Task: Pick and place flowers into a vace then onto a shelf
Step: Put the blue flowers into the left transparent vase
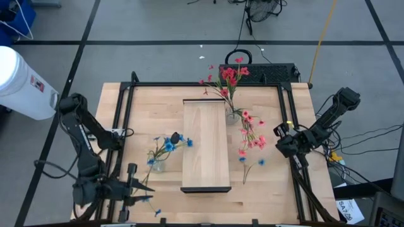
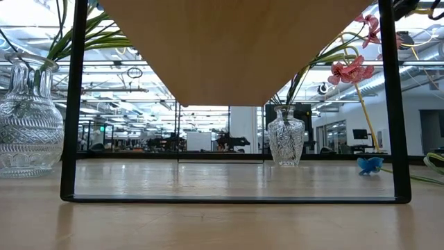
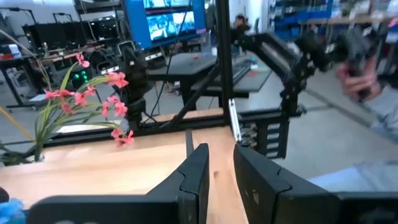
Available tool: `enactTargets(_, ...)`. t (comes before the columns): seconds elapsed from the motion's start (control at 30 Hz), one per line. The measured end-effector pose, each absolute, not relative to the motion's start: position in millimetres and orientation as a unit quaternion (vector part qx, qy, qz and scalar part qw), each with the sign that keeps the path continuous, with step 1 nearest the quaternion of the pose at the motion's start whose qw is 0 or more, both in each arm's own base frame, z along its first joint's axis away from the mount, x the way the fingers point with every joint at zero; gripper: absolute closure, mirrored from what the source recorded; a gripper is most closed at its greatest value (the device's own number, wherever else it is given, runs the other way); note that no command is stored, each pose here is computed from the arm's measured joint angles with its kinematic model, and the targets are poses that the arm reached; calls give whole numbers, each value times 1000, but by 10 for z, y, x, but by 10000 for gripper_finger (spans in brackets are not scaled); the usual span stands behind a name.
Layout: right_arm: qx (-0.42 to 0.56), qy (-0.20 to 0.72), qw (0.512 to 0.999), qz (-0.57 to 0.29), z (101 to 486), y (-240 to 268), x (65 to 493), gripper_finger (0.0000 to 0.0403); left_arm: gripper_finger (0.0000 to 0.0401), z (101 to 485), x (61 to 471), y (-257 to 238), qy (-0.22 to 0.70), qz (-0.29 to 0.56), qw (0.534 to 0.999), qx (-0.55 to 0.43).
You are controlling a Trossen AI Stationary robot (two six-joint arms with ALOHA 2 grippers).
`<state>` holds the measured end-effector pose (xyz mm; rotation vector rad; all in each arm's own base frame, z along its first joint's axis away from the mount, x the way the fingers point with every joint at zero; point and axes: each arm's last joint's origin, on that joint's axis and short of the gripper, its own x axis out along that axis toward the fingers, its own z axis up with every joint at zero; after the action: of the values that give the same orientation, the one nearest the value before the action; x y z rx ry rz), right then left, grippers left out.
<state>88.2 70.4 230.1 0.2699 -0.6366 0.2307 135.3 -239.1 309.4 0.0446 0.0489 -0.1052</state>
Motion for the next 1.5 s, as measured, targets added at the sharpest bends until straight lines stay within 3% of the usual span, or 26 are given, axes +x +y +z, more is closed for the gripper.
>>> enactTargets(0.33,224,-245,933,137,2210,749,938,394,320,2895,1301,-2282,13,-47,999,12)
enactTargets(0.63,157,-179,967,91,2072,783,1004,394,320,2916,1323,-2252,6,-14,1000,14)
enactTargets(0.97,209,-171,959,90,2066,780,1010,396,320,2913,1323,-2253,6,-15,1000,21)
enactTargets(1.17,169,-1,982,78,1806,918,1149,348,320,2913,1323,-2252,7,-13,1000,26)
enactTargets(1.33,181,64,980,53,1856,1034,1267,282,320,2911,1323,-2250,7,-9,1000,19)
enactTargets(1.5,168,143,970,103,1834,1169,1349,235,320,2906,1323,-2248,8,-7,1000,21)
